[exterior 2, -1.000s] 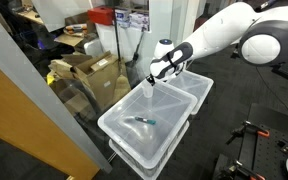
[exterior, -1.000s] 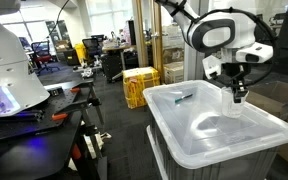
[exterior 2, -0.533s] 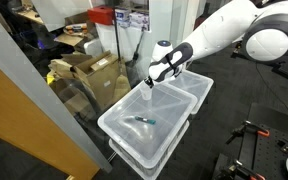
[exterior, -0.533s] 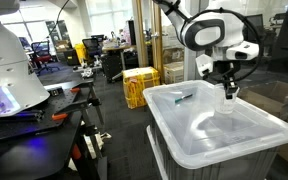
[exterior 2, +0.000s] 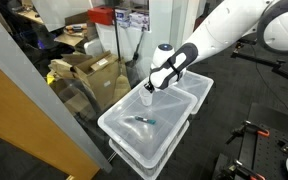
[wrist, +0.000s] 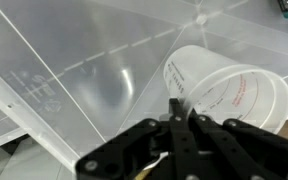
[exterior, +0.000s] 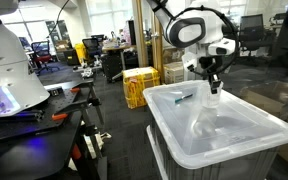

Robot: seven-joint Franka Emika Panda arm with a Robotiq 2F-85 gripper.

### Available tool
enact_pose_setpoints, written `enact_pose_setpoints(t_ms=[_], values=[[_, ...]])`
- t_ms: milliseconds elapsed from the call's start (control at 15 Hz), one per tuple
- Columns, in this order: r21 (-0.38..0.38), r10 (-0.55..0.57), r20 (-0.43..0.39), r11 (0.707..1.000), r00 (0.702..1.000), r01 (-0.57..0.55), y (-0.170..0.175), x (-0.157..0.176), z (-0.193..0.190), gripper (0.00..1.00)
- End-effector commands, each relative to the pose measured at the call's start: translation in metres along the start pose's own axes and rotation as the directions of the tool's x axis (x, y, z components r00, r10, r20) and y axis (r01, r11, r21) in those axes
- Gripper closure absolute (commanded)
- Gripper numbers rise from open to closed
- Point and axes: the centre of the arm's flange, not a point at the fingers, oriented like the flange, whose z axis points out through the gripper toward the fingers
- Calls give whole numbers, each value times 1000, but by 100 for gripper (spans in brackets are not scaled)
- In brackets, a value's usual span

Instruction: Take the green marker out of the cup, move the cup to the left

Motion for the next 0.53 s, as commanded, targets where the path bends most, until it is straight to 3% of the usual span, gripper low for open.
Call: enact_pose_setpoints(t_ms=[0,467], values=[[-3,-45,0,999,999,45,-2,-34,-33,99],[26,-99,50,995,994,98,-5,-62,-45,99]])
